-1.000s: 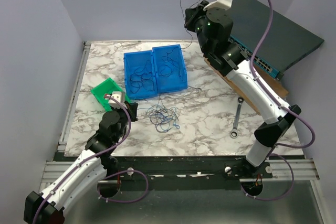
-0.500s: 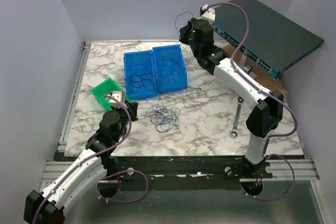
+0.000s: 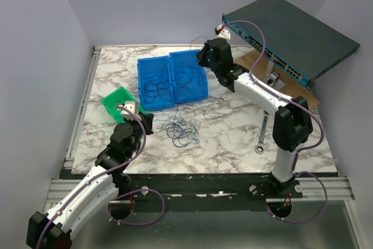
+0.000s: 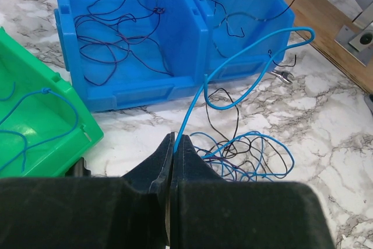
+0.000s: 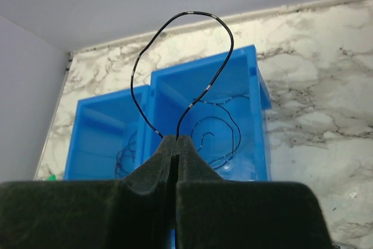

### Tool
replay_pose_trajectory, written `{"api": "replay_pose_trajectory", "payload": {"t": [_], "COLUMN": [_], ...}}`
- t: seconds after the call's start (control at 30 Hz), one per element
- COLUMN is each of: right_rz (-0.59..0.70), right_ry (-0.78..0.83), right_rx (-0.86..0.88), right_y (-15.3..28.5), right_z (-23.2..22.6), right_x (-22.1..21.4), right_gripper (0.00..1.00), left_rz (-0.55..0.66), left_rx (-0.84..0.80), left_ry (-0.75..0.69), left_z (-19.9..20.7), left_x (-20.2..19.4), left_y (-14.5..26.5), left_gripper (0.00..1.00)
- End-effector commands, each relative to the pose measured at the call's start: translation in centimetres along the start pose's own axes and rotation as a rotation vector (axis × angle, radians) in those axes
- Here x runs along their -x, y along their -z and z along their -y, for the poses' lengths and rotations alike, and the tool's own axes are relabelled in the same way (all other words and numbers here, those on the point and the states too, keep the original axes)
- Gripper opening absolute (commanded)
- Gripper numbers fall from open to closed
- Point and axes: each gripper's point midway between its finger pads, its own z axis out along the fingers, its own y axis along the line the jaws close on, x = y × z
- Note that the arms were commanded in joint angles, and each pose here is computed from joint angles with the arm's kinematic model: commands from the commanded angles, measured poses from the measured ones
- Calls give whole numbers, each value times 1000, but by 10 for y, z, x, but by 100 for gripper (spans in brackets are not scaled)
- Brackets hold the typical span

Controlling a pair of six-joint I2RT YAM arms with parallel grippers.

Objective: Untangle the cables
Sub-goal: Place the cable in the bin.

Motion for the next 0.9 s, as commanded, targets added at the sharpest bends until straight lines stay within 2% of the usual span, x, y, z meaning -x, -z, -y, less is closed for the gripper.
{"api": "replay_pose_trajectory", "payload": {"t": [0.0, 0.33, 0.37, 0.4, 0.43, 0.47, 0.53, 0.73, 0.87], "right_rz": [-75, -302, -307, -314, -313, -305, -277, -248, -273], "right_ry": [48, 303, 302, 301, 303, 299, 285, 270, 276], "right_rx": [37, -98, -129, -149, -140, -124, -108, -48, 26], "right_y": [-12, -64, -67, -67, -65, -62, -54, -16, 18], "right_z": [5, 31, 35, 38, 36, 33, 29, 10, 3], "right_x": [-39, -130, -130, -130, -129, -125, -114, -74, -66], "right_gripper": [1, 2, 18, 41, 57, 62, 66, 67, 69], "left_rz": [0, -14, -12, -11, -10, -9, -7, -11, -19], "left_rx": [-36, -40, -40, -38, -40, -39, -41, -49, -57], "left_ry": [-10, -15, -16, -16, -15, -15, -14, -14, -17], "left_z": [5, 7, 7, 6, 7, 6, 7, 8, 10], "left_x": [-3, -5, -4, -4, -4, -4, -3, -4, -5], "left_y": [0, -2, -2, -2, -2, -1, -1, -1, -2], "left_gripper": [0, 0, 0, 0, 0, 0, 0, 0, 0]}}
